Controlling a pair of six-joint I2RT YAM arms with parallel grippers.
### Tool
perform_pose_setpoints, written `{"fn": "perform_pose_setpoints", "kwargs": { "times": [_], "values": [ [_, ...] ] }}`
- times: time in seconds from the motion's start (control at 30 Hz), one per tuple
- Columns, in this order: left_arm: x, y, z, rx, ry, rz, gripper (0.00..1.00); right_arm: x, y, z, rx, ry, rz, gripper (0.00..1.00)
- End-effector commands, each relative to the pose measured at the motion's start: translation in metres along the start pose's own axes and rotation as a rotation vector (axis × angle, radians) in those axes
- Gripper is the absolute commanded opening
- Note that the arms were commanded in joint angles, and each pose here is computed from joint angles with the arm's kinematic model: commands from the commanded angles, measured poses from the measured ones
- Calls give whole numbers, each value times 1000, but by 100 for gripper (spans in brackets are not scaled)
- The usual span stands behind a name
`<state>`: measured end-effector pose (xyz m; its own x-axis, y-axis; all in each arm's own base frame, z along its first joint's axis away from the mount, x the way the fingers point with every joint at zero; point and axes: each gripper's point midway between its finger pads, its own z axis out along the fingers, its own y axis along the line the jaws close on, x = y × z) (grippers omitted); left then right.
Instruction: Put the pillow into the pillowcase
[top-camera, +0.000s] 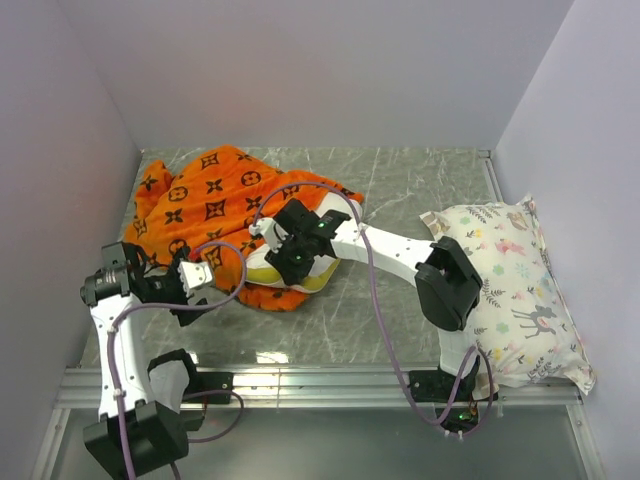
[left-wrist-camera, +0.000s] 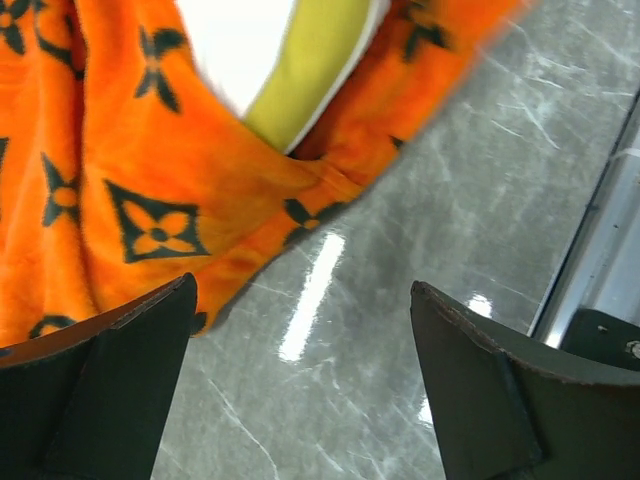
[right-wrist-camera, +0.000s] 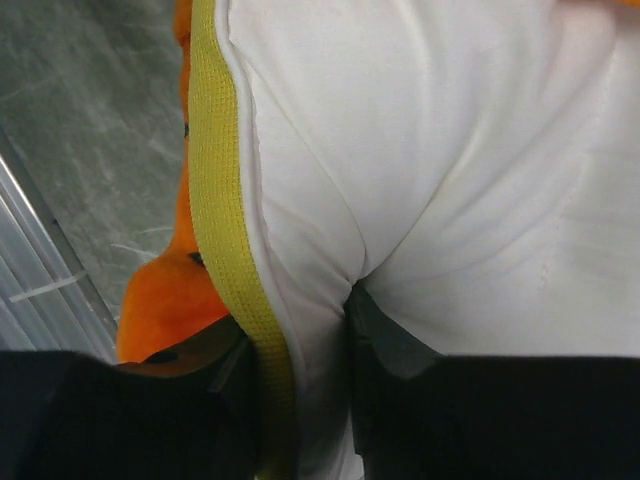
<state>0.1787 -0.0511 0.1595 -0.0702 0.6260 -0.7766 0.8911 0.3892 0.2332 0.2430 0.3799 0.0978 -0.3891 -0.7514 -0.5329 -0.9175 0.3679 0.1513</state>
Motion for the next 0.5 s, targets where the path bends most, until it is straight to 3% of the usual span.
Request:
{"fn": "perform_pose_setpoints", "kwargs": {
  "times": [0.0,0.1,0.17,0.23,0.27,0.3,0.33,0.47],
  "values": [
    [-15,24,-5,-52,-31,47,93,-7,-10,2,54,-29,14,42],
    [-18,24,-5,-32,-44,58,94,-5,-18,1,116,-38,18,55],
    [-16,20,-4,-15,-39,76,95,2,-23,4,161,-27,3,54],
    [-15,14,-2,9,-26,115,96,7,-23,7,180,-12,-9,42],
    [-9,8,0,31,-3,118,96,9,-24,9,184,-3,-14,20],
    [-10,-1,4,70,2,155,96,8,-24,9,182,1,-10,6],
    [-8,-8,7,97,12,186,96,2,-25,8,177,-9,-4,0],
    [3,-32,35,162,60,312,96,-41,-20,-22,64,-142,87,0]
  ]
}}
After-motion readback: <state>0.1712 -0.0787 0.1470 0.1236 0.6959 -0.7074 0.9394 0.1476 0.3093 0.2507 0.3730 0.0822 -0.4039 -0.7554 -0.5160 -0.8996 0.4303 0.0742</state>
